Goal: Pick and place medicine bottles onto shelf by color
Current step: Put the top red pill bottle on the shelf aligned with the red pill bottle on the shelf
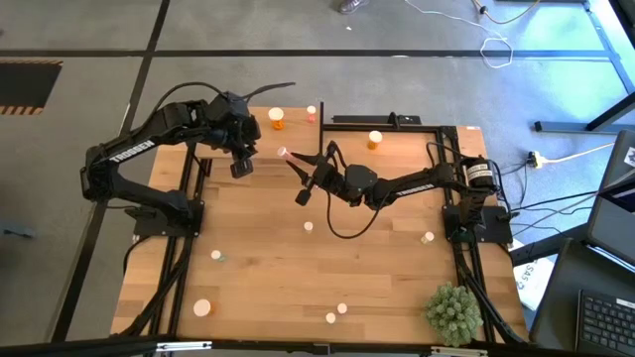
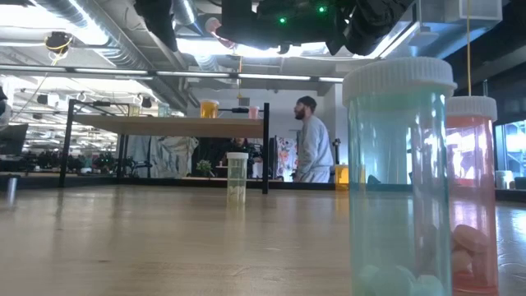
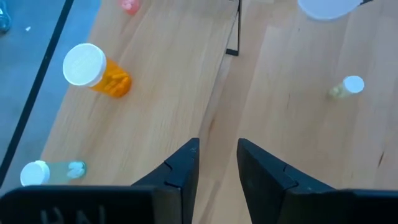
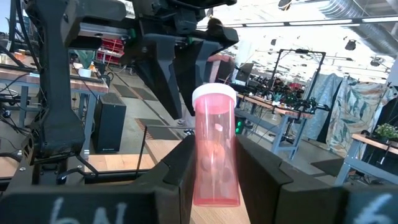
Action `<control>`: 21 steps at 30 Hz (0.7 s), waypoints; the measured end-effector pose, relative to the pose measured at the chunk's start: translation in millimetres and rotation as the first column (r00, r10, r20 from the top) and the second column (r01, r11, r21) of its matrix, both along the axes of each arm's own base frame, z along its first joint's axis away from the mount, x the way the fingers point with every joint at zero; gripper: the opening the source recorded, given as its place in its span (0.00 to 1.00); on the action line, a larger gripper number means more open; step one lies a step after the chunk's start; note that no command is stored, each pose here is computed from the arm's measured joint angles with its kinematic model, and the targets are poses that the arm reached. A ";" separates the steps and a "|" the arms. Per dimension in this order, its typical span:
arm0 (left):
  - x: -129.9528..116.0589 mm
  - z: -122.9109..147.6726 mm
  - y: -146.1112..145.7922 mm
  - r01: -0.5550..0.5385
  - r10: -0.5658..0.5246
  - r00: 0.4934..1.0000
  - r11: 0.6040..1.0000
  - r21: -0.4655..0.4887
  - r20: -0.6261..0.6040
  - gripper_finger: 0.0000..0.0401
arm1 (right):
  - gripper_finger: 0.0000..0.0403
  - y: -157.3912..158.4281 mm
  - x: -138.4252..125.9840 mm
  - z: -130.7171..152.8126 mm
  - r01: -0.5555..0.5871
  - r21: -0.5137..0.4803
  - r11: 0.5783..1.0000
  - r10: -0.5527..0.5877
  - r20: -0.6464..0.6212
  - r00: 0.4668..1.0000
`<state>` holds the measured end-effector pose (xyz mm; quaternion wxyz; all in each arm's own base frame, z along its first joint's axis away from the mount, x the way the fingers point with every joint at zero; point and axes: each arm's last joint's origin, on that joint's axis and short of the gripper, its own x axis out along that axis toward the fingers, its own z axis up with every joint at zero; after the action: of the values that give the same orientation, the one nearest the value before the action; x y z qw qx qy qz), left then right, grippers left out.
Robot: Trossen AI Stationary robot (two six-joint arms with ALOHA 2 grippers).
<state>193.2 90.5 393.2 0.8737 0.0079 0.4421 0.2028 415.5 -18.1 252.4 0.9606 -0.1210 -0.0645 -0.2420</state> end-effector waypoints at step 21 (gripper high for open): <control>4.2 5.5 4.3 -0.032 0.028 0.999 0.994 0.100 0.041 0.36 | 0.26 -1.6 -0.1 -0.2 0.002 0.000 1.000 -0.002 -0.001 1.000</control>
<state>197.4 94.7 398.7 0.8776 0.0416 0.4141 0.2380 415.4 -19.7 252.2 0.9603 -0.1213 -0.0639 -0.2430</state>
